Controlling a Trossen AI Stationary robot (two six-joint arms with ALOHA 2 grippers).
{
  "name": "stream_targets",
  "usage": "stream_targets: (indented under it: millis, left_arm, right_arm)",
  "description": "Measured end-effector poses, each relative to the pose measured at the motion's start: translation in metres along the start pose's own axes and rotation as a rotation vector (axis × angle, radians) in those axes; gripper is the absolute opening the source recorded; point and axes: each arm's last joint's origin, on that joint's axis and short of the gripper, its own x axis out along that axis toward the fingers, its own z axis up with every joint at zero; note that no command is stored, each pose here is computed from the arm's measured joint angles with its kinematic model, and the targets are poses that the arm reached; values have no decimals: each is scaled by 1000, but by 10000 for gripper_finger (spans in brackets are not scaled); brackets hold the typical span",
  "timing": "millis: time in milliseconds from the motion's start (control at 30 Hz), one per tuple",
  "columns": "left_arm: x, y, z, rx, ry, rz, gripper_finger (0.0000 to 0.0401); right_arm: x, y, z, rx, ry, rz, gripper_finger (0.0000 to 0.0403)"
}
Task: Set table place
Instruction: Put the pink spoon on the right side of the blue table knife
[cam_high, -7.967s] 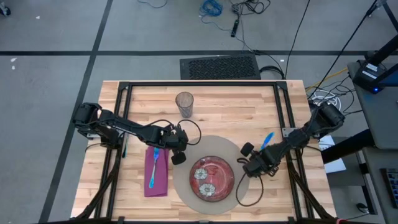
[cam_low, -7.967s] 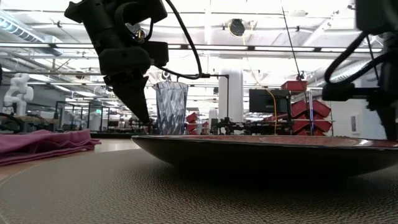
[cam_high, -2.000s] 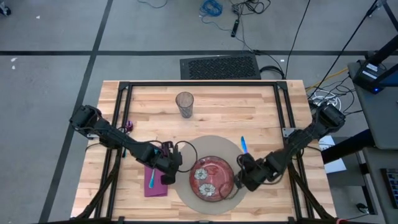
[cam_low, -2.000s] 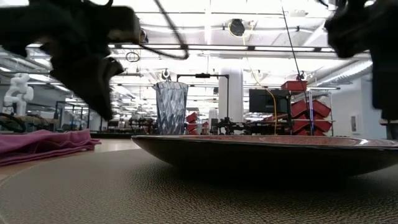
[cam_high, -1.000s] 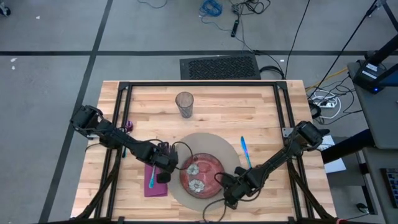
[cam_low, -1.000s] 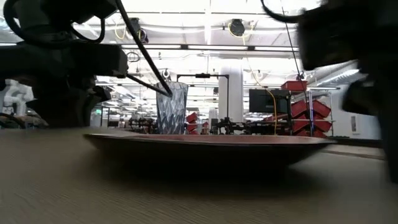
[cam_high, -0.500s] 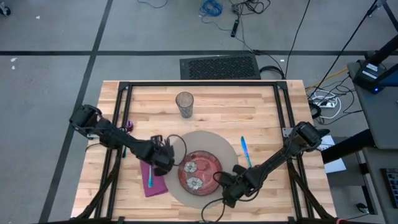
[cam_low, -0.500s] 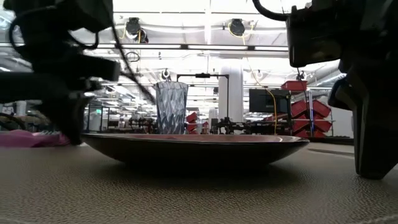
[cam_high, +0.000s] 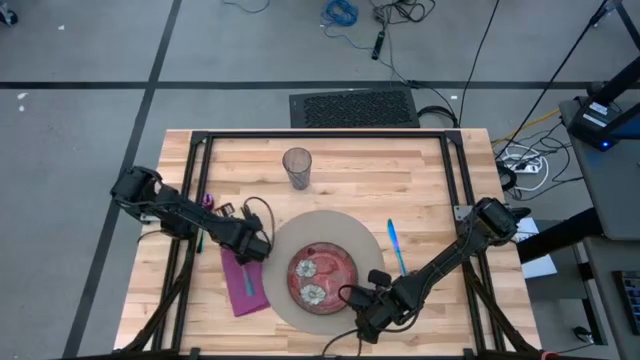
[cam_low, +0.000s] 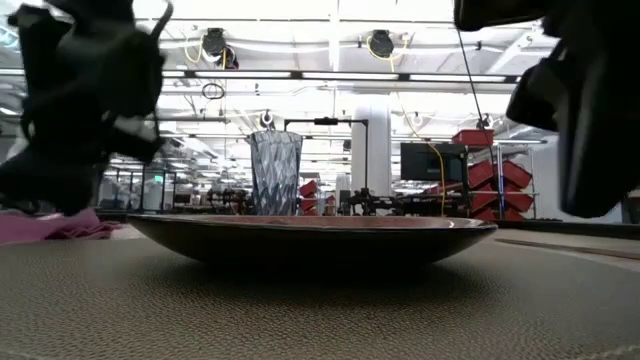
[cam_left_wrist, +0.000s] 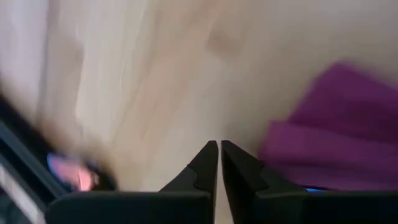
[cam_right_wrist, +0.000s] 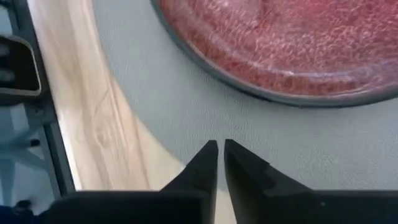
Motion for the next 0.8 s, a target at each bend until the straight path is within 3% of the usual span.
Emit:
stream_targets:
  millis: [167,400,667,800]
  left_arm:
    - [21,24,-23,-163,56,14,61]
    - [3,49,-31,-369,-79,-129,141]
    - [4,82,-27,-505,-26,-157,153]
    - [9,91,-21,-557,-20,-110,153]
  right_arm:
    - [-3,4,-13,-70,17,-35,55]
    - [-6,3,-21,-132,50,-75,116]
    - [-6,2,-21,-202,61,-78,137]
    - [-5,1,-19,-243,65,-79,137]
